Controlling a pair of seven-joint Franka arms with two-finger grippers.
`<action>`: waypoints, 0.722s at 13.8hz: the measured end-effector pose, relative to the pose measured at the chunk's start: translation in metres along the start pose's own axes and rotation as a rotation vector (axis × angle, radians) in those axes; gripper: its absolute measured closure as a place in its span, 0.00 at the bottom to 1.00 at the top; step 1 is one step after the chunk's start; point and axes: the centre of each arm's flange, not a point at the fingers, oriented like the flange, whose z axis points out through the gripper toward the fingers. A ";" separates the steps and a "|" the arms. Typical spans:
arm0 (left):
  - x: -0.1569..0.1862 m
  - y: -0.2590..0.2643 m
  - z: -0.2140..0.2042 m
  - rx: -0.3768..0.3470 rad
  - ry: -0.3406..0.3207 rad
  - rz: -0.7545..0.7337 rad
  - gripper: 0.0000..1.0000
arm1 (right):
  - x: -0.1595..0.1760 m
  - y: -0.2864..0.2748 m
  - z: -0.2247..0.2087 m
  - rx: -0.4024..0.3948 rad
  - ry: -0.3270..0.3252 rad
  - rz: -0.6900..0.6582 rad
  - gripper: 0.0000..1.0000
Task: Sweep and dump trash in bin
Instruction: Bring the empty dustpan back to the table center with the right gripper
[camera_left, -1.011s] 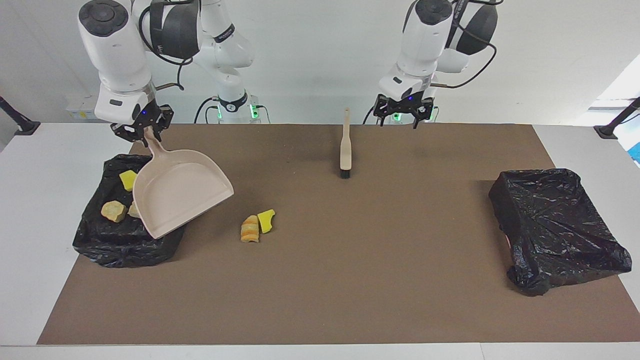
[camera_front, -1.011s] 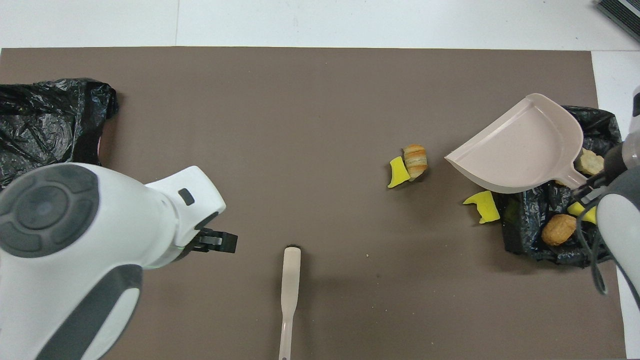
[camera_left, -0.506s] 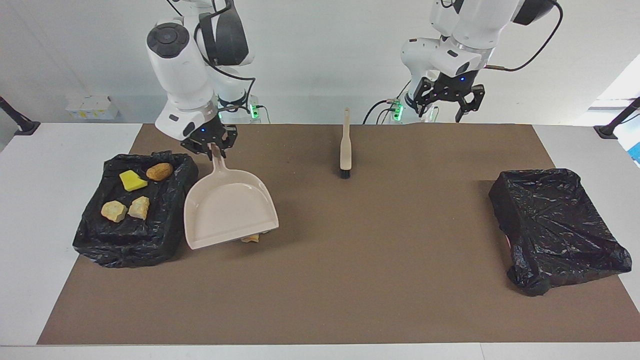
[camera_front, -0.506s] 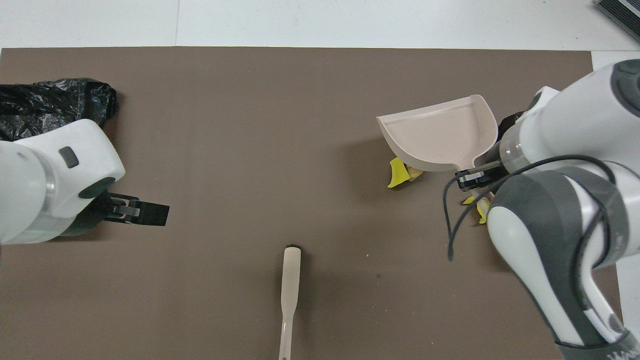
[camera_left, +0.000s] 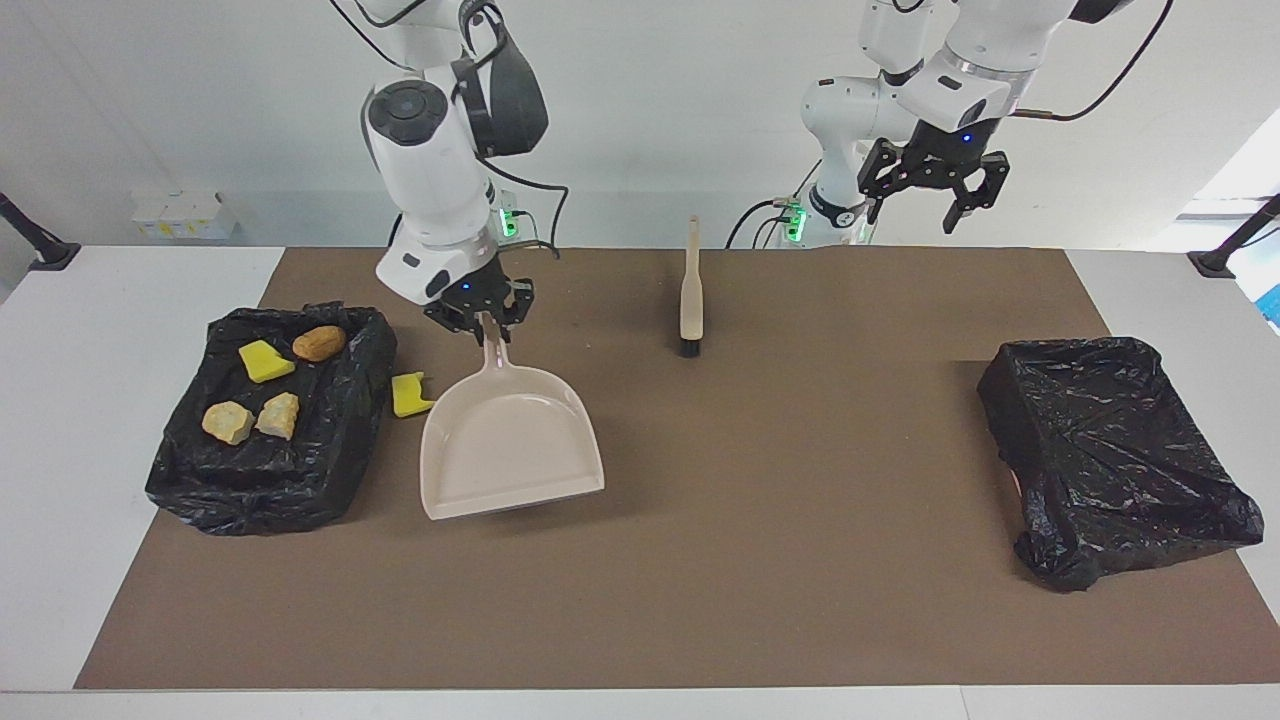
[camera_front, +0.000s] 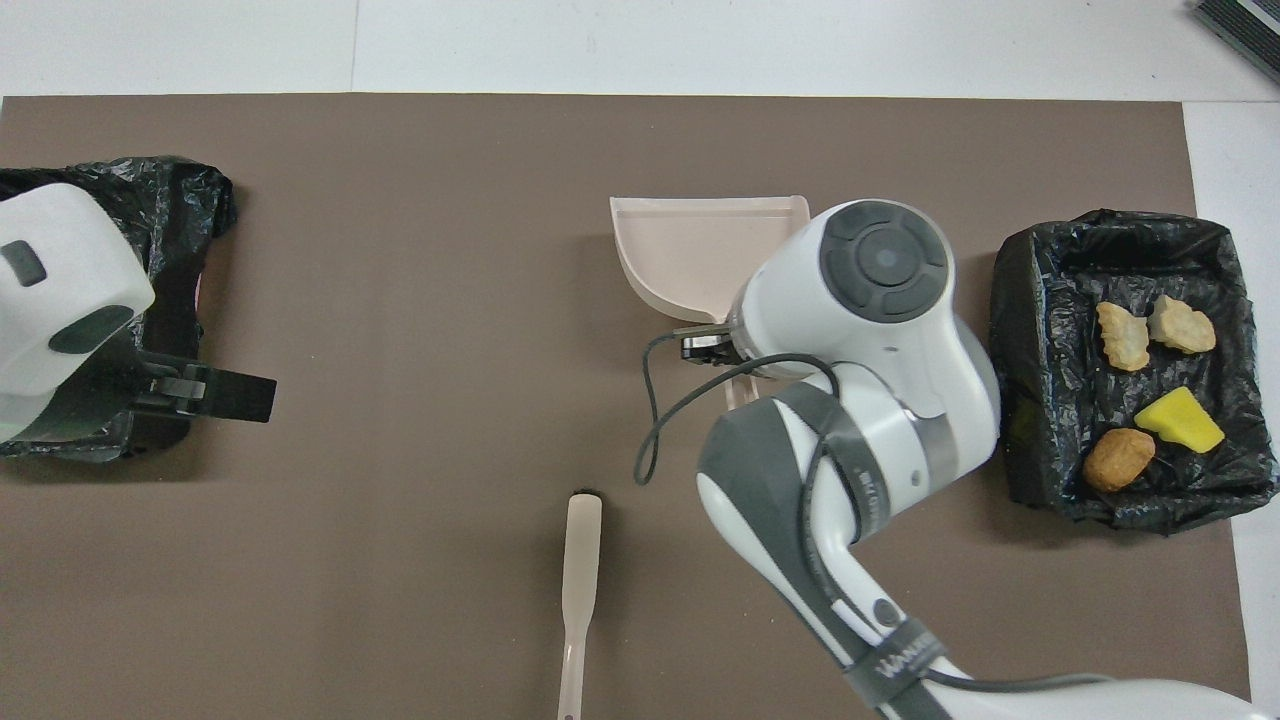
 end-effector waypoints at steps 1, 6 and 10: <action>0.001 0.000 0.001 0.000 -0.002 0.001 0.00 | 0.001 -0.020 0.013 0.002 0.003 0.024 0.69; 0.005 -0.026 -0.003 0.016 -0.006 -0.045 0.00 | 0.016 -0.111 0.080 -0.073 0.062 0.050 0.69; 0.023 -0.058 -0.010 0.010 -0.032 -0.040 0.00 | 0.024 -0.129 0.102 -0.089 0.099 0.019 0.69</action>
